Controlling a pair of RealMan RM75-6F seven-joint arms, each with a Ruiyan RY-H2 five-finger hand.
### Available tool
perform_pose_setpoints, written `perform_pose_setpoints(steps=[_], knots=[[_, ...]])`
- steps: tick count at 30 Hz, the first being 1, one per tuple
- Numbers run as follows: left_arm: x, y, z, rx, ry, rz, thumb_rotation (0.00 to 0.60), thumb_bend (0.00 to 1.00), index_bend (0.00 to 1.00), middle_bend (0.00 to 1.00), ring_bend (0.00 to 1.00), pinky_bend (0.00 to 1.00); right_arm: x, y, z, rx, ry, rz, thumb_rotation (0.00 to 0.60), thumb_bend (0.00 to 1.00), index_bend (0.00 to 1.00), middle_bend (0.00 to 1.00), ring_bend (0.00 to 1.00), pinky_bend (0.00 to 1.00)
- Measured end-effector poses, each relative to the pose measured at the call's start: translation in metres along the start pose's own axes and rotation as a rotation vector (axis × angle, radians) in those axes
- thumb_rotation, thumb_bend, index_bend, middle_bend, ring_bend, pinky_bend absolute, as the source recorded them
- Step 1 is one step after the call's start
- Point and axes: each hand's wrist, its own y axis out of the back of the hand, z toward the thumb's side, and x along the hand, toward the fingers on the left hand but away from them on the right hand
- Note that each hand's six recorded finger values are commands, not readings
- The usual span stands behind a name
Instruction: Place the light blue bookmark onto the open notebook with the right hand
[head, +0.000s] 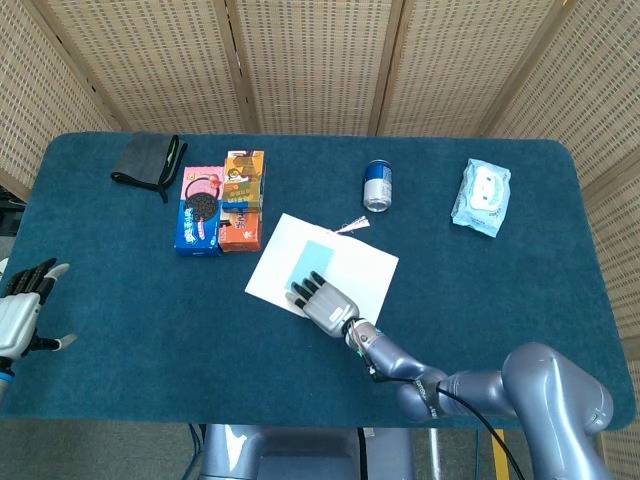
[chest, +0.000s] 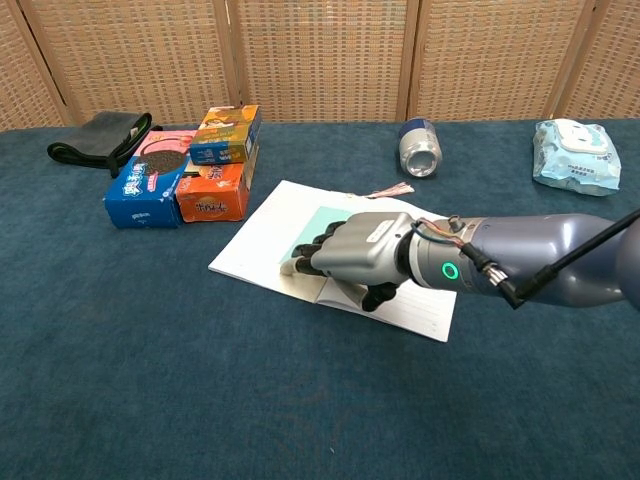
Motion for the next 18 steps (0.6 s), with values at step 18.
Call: perform_pose_setpoints(steps=[18], knots=[[-0.0005,-0.0005,0.0004,0.0,0.0,-0.001,0.6,0.03,0.0,0.0,0.0,0.0,0.0,0.0087,-0.004,0.01,0.007,-0.055,0.6,1.0,0.0,0.0,0.0,0.0]])
